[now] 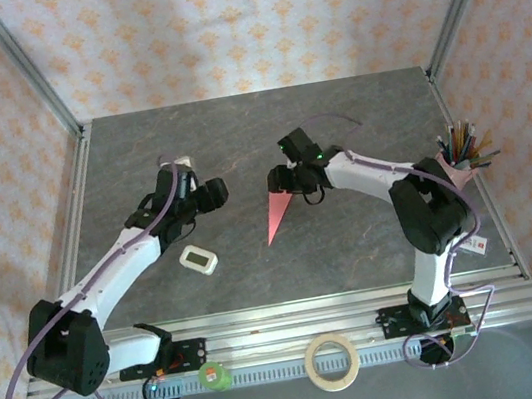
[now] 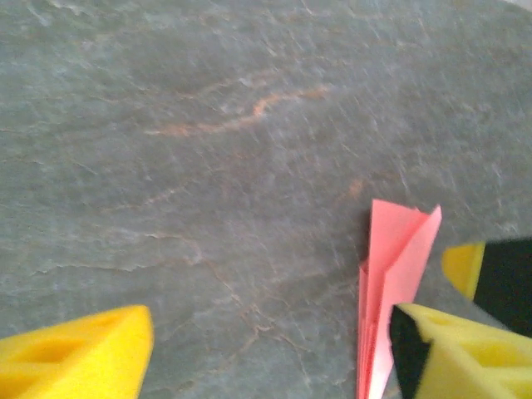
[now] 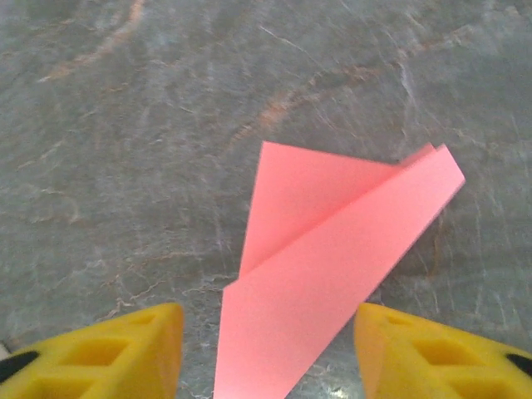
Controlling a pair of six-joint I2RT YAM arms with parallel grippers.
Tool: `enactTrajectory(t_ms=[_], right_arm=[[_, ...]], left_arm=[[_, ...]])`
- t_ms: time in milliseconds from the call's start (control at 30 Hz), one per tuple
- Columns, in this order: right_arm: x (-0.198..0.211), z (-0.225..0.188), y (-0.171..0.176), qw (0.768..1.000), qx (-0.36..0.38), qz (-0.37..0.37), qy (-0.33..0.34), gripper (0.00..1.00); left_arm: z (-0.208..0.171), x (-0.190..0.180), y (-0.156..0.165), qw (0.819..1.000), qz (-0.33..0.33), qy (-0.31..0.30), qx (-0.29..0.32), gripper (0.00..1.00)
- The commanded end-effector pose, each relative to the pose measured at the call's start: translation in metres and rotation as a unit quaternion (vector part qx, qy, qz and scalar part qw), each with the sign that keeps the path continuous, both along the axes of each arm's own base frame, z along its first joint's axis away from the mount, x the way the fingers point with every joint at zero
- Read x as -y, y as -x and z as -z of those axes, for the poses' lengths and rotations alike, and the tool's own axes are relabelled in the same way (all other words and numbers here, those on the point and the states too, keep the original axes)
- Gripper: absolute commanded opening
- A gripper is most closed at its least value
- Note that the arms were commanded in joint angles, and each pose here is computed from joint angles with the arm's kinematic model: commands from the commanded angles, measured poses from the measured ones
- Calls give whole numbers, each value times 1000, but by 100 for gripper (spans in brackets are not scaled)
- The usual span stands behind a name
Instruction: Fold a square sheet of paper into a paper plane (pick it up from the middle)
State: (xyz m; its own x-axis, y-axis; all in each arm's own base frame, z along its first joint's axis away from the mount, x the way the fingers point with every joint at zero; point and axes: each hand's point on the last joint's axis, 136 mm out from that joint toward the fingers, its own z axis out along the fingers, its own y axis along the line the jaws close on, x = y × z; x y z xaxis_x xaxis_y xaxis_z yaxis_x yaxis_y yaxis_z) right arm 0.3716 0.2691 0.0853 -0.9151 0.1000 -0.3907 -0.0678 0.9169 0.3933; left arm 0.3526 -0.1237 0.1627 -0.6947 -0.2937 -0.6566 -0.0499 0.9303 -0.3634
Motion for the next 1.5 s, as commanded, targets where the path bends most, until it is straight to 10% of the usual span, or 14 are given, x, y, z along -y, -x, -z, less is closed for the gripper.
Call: enactTrajectory(t_ms=[0, 400, 1467], right_arm=[[10, -4, -7, 996, 26, 69, 55, 63], [-3, 27, 0, 977, 35, 129, 167, 63], [11, 25, 14, 967, 15, 148, 206, 21]], left_arm=[[-1, -27, -5, 998, -39, -44, 20, 84], [23, -52, -5, 998, -60, -29, 7, 97], [30, -61, -5, 996, -76, -47, -4, 99]])
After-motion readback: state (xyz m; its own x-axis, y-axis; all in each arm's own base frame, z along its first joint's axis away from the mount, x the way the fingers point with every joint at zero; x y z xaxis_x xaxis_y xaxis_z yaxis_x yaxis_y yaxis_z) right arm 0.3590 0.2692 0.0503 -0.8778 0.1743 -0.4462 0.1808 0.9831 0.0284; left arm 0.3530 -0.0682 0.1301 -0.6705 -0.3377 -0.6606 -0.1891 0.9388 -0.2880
